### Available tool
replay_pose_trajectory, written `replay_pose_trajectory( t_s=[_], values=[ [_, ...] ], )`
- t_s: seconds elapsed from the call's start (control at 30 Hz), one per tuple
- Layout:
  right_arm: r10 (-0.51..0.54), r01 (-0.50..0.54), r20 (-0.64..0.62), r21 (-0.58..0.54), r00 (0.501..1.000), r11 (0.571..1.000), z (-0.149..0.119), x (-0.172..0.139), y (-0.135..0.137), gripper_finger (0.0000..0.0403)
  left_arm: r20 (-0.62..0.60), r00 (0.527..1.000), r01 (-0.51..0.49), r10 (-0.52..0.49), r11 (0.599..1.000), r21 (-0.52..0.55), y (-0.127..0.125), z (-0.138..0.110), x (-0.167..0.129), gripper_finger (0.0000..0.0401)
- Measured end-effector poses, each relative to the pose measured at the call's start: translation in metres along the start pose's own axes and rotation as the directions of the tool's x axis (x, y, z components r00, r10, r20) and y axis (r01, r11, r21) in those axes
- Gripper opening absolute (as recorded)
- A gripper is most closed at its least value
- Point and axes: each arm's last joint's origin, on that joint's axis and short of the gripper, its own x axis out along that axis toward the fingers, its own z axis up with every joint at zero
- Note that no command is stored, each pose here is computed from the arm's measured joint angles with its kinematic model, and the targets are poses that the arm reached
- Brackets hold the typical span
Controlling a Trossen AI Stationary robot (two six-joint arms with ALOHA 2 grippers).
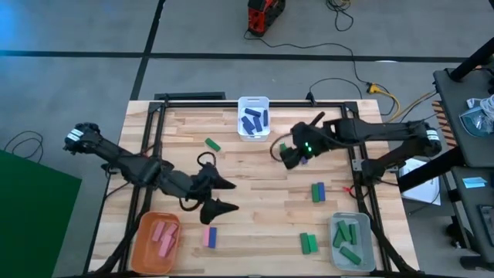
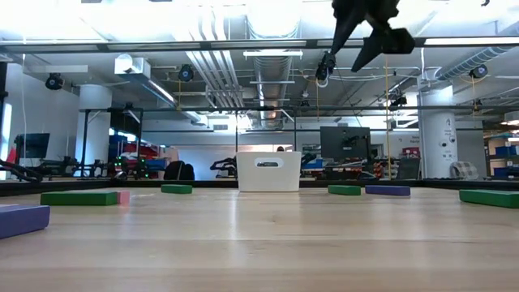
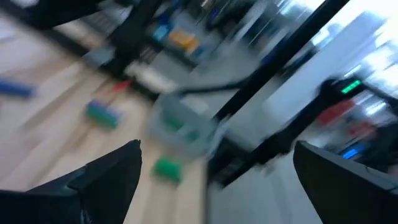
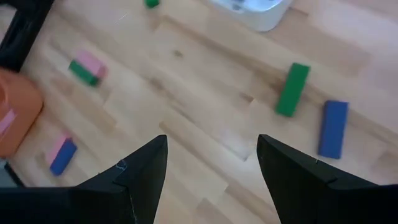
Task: Sort blocks
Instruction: Put the green block into the gray bin
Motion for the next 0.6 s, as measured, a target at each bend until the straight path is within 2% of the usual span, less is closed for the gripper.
replay_pose_trajectory(
  t_s=[0.1,0.23,0.43,0.6],
  values=[
    [-0.026,0.026,-0.007,0.029,1.000,0.999,0.012,0.005,-0.010,0.0237,0.116,0.991,0.075,-0.072,0.997,-0.023,0.005,-0.005,0.001,0.0388],
    [-0.074,0.076,-0.040,0.037,0.996,0.996,0.026,0.020,-0.021,0.0237,0.228,0.972,0.070,-0.055,0.996,-0.057,0.011,-0.007,0.000,0.0388],
    [-0.151,0.153,-0.092,0.025,0.984,0.988,0.042,0.051,-0.030,0.0237,0.258,0.966,-0.002,0.020,0.998,-0.070,0.015,-0.006,0.000,0.0388],
    [-0.215,0.218,-0.146,0.002,0.966,0.976,0.053,0.084,-0.036,0.0237,0.225,0.969,-0.068,0.097,0.989,-0.134,0.025,0.001,-0.007,0.0388]
  ],
)
